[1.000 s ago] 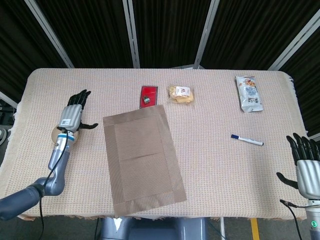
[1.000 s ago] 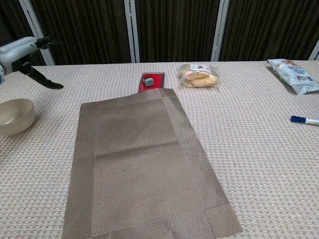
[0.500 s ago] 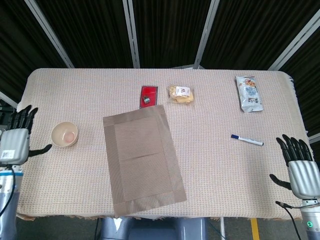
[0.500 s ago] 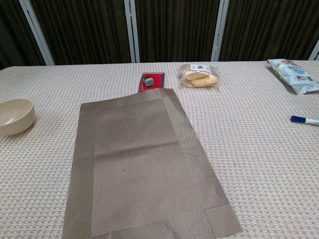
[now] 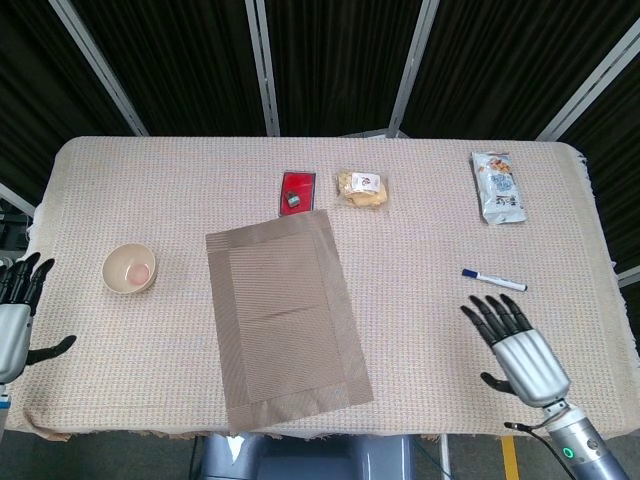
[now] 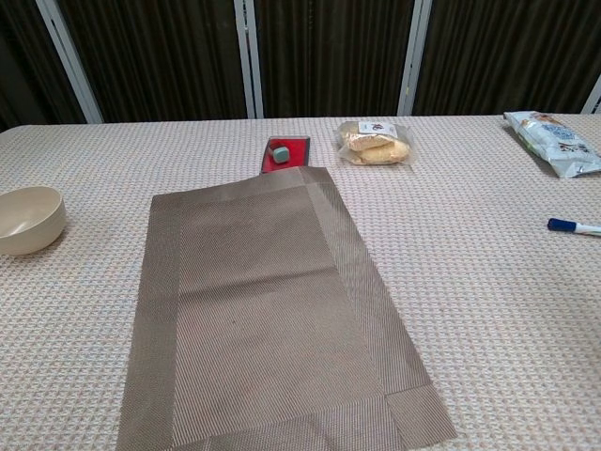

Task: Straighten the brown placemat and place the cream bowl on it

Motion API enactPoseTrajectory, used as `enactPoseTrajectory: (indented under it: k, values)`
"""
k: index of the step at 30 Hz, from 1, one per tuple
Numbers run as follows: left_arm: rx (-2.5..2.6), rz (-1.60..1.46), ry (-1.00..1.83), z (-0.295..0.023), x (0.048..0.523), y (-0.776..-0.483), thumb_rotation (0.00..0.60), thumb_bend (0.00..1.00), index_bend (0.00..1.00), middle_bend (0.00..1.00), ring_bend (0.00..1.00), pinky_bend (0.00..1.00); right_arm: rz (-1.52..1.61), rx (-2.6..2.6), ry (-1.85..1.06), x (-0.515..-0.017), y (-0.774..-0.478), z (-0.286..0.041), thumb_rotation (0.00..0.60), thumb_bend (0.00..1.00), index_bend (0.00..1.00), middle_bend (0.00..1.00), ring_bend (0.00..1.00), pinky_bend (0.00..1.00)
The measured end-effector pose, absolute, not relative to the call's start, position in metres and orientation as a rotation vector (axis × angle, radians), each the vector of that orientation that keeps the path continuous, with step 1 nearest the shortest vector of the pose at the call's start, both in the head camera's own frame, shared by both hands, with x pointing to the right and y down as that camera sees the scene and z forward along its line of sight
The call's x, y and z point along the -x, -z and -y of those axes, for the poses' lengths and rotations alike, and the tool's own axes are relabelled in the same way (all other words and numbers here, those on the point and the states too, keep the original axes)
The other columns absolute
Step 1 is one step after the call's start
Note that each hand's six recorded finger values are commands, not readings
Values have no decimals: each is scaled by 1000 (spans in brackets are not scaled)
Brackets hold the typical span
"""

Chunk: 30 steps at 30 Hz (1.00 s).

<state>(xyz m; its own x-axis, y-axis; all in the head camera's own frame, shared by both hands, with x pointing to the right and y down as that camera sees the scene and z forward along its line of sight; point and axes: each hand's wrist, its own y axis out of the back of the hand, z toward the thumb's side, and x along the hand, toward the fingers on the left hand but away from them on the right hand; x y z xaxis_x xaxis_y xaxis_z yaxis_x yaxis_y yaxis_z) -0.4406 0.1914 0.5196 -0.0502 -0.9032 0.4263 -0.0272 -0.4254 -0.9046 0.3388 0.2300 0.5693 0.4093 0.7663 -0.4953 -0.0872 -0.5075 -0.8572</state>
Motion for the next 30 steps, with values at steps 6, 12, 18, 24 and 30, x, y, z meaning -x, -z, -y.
enactPoseTrajectory:
  k: [6, 12, 18, 24, 30]
  values:
    - [1533, -990, 1580, -195, 435, -517, 600, 0, 0, 0, 0, 0, 362, 1918, -1123, -286, -591, -244, 600, 0, 0, 0, 0, 0]
    - [1558, -1000, 1569, -194, 433, -515, 600, 0, 0, 0, 0, 0, 197, 1892, -999, -236, -603, -258, 600, 0, 0, 0, 0, 0]
    - [1589, -1006, 1554, -193, 432, -513, 600, 0, 0, 0, 0, 0, 36, 1817, -870, -189, -624, -273, 600, 14, 21, 0, 0, 0]
    - [1600, -1004, 1561, -192, 434, -515, 600, 0, 0, 0, 0, 0, -47, 1753, -825, -167, -638, -276, 600, 41, 47, 0, 0, 0]
    - [1612, -1004, 1562, -190, 436, -515, 600, 0, 0, 0, 0, 0, -70, 1737, -835, -157, -648, -272, 600, 64, 59, 0, 0, 0]
